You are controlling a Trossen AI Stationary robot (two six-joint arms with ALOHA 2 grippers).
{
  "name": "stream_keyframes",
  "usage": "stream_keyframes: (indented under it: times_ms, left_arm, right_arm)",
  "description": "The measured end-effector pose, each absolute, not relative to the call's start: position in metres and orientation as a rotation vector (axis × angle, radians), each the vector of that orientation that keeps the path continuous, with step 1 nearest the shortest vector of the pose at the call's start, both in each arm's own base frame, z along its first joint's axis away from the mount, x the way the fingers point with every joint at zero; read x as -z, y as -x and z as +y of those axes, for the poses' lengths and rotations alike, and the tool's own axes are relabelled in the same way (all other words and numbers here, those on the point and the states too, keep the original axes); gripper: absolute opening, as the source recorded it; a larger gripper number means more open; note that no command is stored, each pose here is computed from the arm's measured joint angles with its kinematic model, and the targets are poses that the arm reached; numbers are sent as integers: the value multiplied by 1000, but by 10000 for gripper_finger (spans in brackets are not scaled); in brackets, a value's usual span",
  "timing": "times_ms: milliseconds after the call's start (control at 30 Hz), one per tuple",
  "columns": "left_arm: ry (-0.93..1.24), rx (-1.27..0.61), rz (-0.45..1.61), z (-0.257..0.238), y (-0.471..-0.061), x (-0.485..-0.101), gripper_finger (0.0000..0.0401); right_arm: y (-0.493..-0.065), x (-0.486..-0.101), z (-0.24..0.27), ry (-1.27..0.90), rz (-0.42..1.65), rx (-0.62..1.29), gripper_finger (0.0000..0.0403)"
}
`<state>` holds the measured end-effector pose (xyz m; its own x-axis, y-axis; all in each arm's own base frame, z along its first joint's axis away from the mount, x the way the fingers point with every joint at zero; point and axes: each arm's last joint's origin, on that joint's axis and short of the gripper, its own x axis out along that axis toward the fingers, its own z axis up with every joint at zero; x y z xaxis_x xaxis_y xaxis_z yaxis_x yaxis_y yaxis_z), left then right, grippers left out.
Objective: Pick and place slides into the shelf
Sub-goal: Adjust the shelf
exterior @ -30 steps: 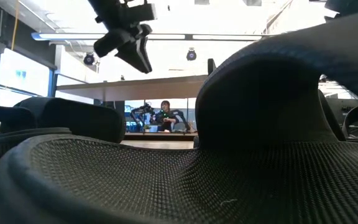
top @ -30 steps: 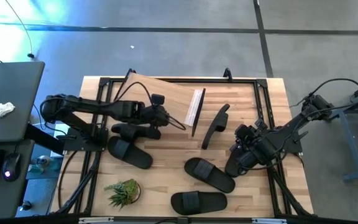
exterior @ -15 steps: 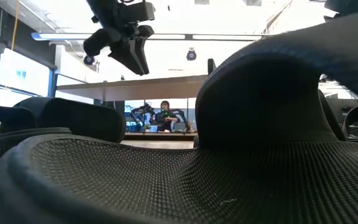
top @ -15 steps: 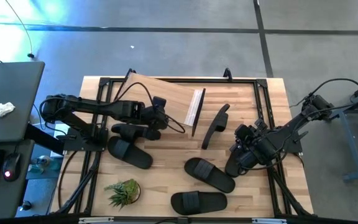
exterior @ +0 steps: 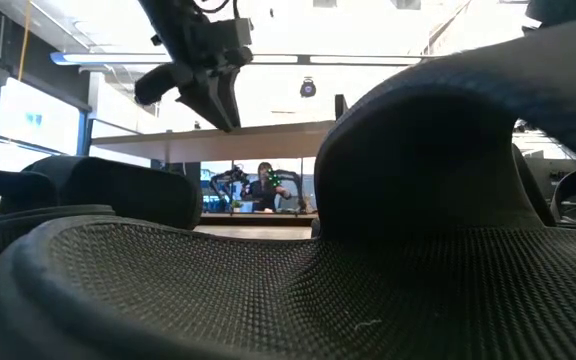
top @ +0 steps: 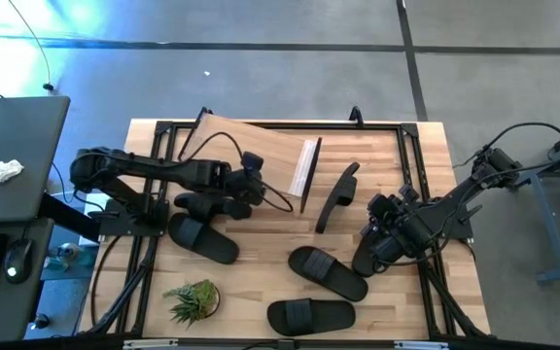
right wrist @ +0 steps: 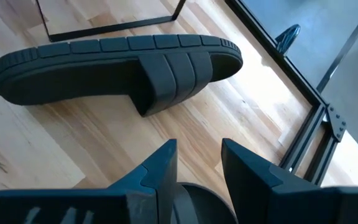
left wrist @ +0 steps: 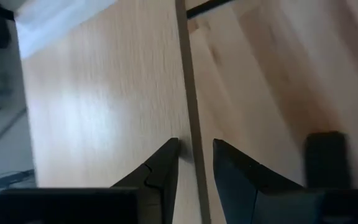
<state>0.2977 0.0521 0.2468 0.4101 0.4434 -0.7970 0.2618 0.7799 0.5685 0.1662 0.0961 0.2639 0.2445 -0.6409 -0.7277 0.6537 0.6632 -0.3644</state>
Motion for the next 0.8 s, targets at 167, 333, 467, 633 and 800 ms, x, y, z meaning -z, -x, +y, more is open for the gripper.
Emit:
stream_keyframes:
  times_ms: [167,333,467,633,800]
  left_arm:
    - [-775,-232,1205,56,-305,-239,88]
    - [-806,-295,1174,59,-309,-240,88]
    - [-808,-310,1139,59,-312,-243,88]
    - [-804,-328,1120,63,-319,-238,88]
    - [-802,-351,1118,67,-324,-233,88]
  right_arm:
    - [-166,-264,96,-17,983,884,118]
    - [-166,-264,96,-15,976,886,118]
    - [-167,-264,95,-16,976,889,118]
    - [-167,-263,93,-95,934,946,118]
    - [-168,-237,94,-173,907,955,118]
